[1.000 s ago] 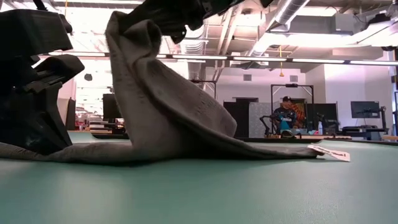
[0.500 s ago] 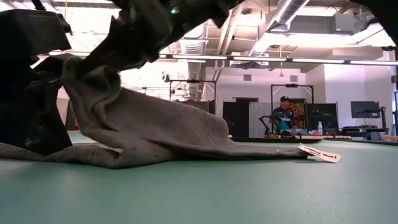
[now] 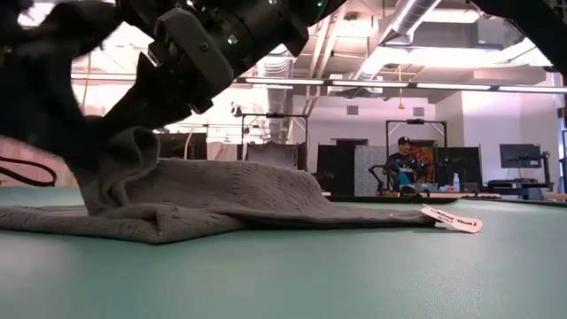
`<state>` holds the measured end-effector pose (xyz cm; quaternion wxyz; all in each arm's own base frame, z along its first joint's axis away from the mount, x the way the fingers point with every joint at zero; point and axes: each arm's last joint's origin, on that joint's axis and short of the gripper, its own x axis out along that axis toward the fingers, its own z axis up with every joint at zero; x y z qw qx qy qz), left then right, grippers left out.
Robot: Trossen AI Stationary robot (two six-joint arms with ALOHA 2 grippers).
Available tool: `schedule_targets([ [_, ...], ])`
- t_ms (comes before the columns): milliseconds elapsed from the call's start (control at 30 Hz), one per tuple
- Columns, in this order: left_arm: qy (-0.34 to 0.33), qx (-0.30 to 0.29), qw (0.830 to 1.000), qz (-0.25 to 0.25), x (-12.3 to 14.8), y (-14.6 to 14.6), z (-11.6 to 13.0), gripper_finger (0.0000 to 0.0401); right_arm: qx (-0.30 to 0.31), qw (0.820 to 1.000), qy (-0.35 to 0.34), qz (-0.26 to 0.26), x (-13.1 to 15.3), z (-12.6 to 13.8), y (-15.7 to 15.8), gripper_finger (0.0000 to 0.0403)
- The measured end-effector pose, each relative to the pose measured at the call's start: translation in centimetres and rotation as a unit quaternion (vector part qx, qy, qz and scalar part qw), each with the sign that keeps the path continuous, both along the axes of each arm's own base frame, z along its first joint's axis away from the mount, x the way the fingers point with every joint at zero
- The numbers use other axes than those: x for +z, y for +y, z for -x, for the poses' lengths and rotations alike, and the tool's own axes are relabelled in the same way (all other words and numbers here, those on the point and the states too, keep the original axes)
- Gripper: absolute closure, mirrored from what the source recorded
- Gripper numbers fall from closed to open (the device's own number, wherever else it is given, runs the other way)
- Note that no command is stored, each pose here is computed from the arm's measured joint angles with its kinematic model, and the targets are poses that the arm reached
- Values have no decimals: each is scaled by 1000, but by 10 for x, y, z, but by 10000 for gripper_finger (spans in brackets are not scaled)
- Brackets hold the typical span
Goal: Roll towel
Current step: Fold the gray towel
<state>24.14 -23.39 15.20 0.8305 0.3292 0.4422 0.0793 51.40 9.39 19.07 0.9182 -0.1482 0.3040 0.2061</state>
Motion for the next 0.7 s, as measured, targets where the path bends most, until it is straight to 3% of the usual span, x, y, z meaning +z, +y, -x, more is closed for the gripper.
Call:
schedule_targets([
  [200, 17, 55, 998, -15, 21, -1, 13, 401, 6, 1000, 9, 2, 0, 2, 3, 387],
  [433, -33, 120, 992, 16, 6, -12, 65, 401, 9, 1000, 17, 7, -3, 3, 6, 387],
  [700, -46, 171, 983, 44, -18, -2, 89, 401, 17, 1000, 12, 10, -3, 4, 11, 387],
])
